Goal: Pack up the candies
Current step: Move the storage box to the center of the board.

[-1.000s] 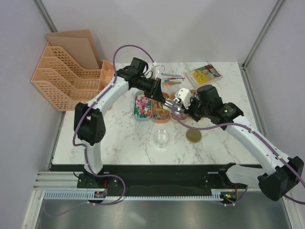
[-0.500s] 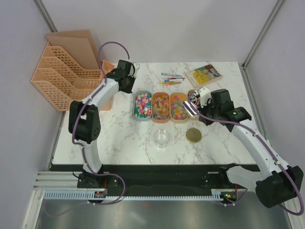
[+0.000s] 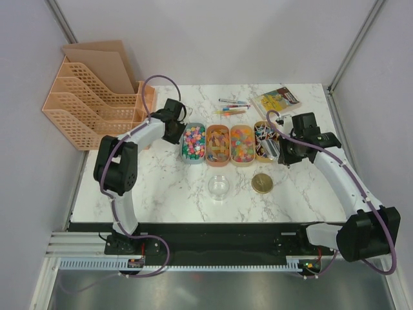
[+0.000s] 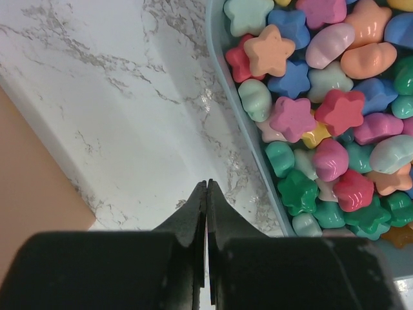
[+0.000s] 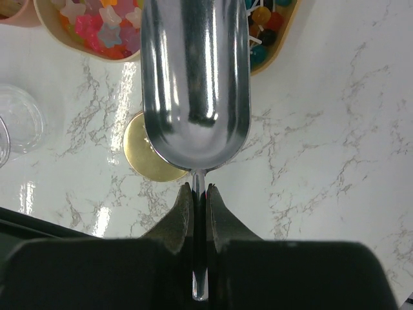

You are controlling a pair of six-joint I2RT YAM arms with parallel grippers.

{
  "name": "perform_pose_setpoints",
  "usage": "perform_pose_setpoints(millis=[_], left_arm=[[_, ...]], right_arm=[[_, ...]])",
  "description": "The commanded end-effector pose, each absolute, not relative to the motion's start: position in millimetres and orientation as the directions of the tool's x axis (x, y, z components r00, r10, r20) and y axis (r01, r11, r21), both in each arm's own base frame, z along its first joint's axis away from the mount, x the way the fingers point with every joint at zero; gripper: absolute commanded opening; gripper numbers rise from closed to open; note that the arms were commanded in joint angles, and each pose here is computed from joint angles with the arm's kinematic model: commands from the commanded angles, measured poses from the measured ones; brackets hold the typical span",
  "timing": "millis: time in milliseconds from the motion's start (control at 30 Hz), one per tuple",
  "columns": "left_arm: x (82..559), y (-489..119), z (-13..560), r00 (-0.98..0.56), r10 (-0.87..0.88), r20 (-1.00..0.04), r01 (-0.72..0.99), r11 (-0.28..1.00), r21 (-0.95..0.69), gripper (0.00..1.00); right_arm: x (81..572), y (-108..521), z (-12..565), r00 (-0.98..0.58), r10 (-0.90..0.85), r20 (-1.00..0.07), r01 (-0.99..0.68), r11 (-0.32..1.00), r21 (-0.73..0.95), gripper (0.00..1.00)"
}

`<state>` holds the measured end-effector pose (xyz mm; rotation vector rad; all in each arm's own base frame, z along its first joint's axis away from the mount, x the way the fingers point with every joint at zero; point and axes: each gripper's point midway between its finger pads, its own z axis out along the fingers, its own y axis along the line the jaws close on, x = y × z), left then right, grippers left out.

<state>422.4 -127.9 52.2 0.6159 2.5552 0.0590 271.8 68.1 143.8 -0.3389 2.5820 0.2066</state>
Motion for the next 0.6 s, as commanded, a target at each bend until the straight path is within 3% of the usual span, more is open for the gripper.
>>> perform_pose_setpoints(millis=[0,200,567], left_arm=[[431,-139,78,-0.704,0.444,-0.554,0.439,0.885,0.152,0.02],[427,-159,71,-0.684,0.477,-0.552,0.498,0.858,0.124,0.02],[414,-202,70,-0.637,0.531,-0.559,0.591,0.802,0.089,0.02]], right_arm=[[281,65,164,-0.83,-0.151,-0.537,-0.234,0.968,0.09,0.0],[284,60,157,-0.871,-0.045,-0.489,-0.138,0.978,0.156,0.0],[305,46,161,-0.867,-0.122,-0.484,-0.177,0.982,0.069,0.0]])
